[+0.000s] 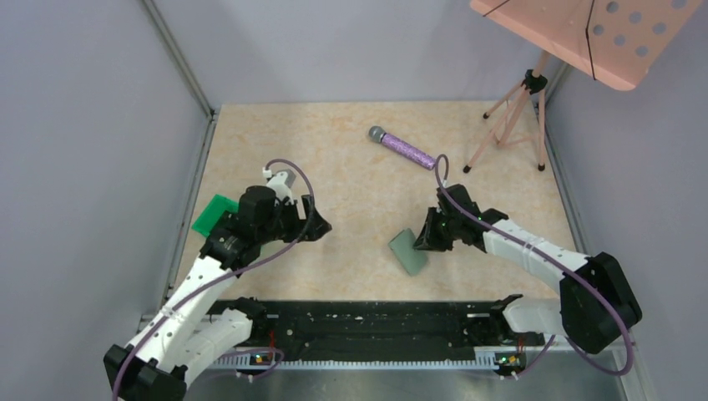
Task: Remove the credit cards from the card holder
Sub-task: Move the card holder to the center of the board, then open the card holder at the center of the board.
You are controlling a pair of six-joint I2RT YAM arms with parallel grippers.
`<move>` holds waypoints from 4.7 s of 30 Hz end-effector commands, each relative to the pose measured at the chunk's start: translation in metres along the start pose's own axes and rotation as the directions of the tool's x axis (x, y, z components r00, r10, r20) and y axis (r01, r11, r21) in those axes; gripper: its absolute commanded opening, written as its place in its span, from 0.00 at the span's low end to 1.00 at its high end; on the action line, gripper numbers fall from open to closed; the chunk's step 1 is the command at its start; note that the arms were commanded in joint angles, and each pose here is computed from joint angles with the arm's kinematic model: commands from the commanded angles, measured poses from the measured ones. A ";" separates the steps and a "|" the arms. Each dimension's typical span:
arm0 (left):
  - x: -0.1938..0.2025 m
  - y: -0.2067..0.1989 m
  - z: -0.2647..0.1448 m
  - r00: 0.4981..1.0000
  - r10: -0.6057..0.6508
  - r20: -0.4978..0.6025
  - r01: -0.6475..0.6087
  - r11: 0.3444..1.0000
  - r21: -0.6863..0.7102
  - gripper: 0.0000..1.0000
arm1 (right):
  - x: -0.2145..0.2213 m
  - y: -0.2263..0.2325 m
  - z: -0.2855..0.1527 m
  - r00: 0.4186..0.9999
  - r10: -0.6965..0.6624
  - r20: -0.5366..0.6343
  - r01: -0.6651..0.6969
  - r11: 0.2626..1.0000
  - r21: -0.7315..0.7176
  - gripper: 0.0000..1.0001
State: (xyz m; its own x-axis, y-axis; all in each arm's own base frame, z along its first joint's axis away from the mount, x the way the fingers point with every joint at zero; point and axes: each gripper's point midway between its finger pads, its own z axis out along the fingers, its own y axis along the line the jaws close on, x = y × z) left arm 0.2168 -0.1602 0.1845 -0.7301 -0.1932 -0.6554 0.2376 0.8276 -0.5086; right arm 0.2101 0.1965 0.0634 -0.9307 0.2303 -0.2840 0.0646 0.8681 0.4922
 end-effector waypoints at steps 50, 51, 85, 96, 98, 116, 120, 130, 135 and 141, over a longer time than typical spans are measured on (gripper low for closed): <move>0.040 -0.040 0.065 0.997 -0.068 0.020 0.067 0.994 0.082 0.76 | 0.006 -0.011 0.023 0.875 -0.483 0.021 0.448 0.827 0.340 0.17; 0.040 -0.039 0.065 0.997 -0.070 0.019 0.069 0.994 0.081 0.76 | 0.008 -0.011 0.024 0.878 -0.478 0.019 0.446 0.831 0.332 0.12; 0.088 -0.069 0.105 0.978 -0.126 -0.168 0.167 0.951 0.260 0.78 | 0.026 0.108 -0.018 0.983 -0.095 0.156 0.140 0.939 -0.313 0.00; 0.096 -0.084 0.114 0.963 -0.136 -0.234 0.209 0.922 0.325 0.59 | 0.031 0.112 -0.019 0.989 -0.064 0.136 0.109 0.927 -0.358 0.00; 0.095 -0.086 0.113 0.962 -0.142 -0.233 0.215 0.919 0.330 0.48 | 0.032 0.109 -0.017 0.989 -0.064 0.136 0.109 0.930 -0.351 0.00; 0.095 -0.088 0.108 0.959 -0.155 -0.236 0.231 0.911 0.342 0.00 | 0.031 0.087 -0.012 0.976 -0.155 0.151 0.188 0.953 -0.236 0.10; 0.094 -0.088 0.108 0.958 -0.159 -0.237 0.235 0.912 0.337 0.00 | 0.030 0.080 -0.004 0.975 -0.173 0.142 0.198 0.963 -0.185 0.28; 0.093 -0.088 0.107 0.957 -0.165 -0.240 0.240 0.914 0.327 0.00 | 0.034 0.076 0.016 0.976 -0.185 0.113 0.201 0.967 -0.158 0.42; 0.094 -0.086 0.109 0.956 -0.165 -0.241 0.239 0.916 0.322 0.00 | 0.036 0.066 0.025 0.975 -0.194 0.111 0.207 0.970 -0.128 0.35; 0.097 -0.084 0.111 0.954 -0.165 -0.251 0.242 0.918 0.314 0.00 | 0.041 0.057 0.033 0.975 -0.198 0.100 0.209 0.972 -0.112 0.22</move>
State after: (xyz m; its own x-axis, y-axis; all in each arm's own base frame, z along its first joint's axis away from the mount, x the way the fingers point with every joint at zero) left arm 0.1926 -0.2999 0.0847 -0.9112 -0.1782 -0.3715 0.2044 0.5875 -0.7830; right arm 0.1829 0.2680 0.0560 -0.9006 0.1055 -0.4217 -0.1492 0.8361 0.5279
